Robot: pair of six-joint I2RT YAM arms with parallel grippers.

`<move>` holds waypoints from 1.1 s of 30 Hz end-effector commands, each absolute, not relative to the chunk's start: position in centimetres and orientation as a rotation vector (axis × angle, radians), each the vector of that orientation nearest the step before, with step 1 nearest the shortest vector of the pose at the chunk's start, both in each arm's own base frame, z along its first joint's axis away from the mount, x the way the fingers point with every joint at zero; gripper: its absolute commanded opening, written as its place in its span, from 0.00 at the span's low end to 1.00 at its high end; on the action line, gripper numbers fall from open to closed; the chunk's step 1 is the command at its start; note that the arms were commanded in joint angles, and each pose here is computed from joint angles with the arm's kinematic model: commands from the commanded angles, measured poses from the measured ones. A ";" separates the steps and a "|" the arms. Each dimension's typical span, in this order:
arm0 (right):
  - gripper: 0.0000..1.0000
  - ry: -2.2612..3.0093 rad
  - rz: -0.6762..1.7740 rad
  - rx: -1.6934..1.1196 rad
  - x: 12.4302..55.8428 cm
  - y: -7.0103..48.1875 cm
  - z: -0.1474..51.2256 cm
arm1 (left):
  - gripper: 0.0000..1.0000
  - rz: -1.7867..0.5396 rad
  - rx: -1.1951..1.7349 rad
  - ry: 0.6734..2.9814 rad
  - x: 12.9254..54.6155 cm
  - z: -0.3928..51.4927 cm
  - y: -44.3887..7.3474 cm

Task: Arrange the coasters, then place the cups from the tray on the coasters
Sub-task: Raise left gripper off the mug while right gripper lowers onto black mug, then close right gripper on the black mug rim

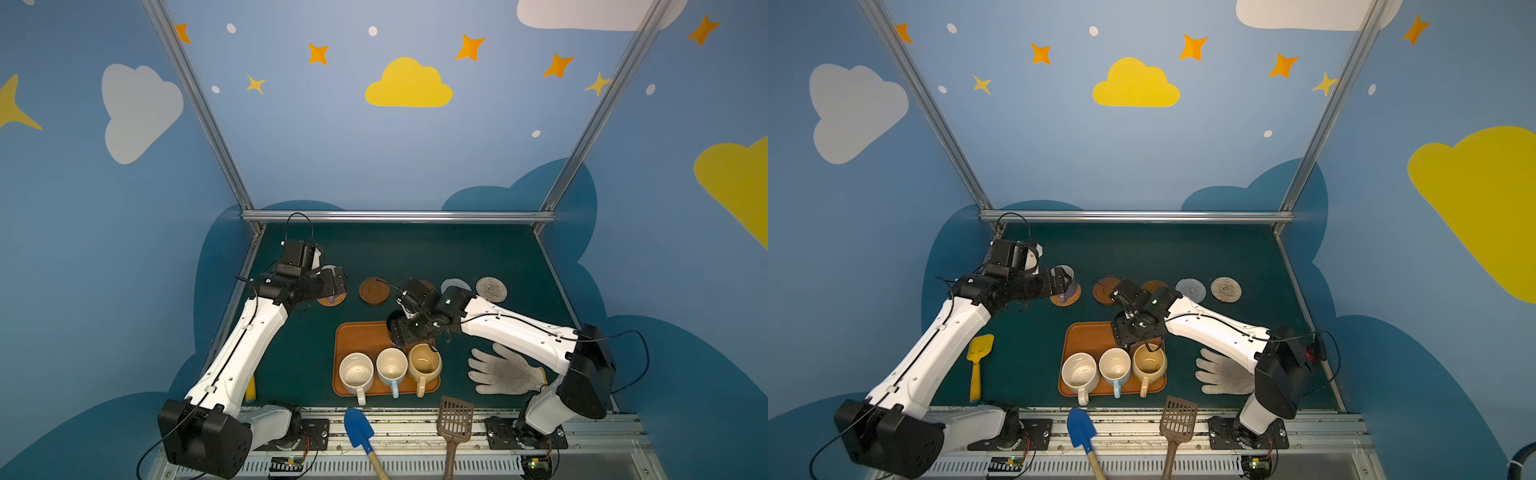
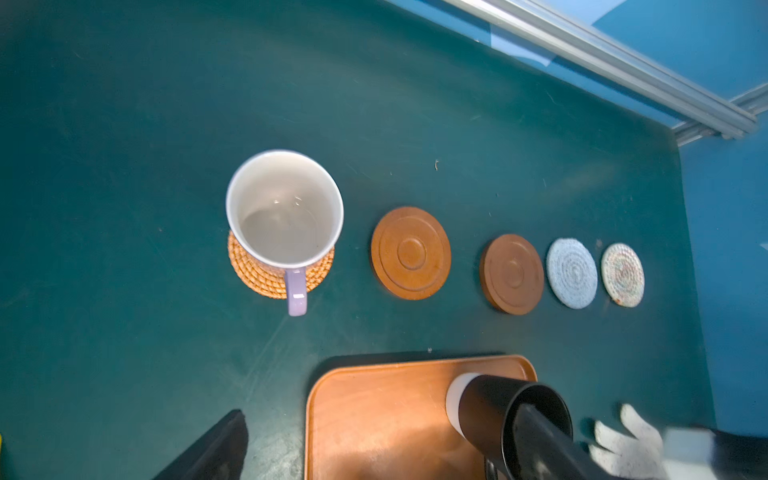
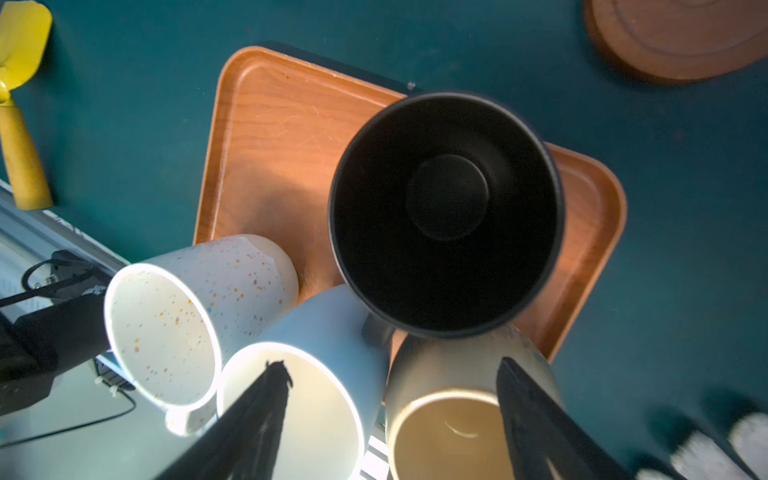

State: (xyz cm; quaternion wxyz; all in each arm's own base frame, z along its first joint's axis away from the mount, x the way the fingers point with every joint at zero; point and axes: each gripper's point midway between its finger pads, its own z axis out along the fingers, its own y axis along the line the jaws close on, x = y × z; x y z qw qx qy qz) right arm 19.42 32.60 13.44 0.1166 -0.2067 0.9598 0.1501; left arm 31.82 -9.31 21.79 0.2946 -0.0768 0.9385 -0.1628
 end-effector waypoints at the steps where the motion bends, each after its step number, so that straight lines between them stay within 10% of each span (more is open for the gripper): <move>1: 0.77 2.810 0.396 -0.625 19.7 32.7 12.4 | 0.99 -0.450 -0.220 2.565 30.6 19.8 -9.7; 33: 0.50 2.783 0.208 -0.662 20.2 32.0 8.0 | 0.99 -0.400 -0.191 2.594 30.7 17.2 -9.7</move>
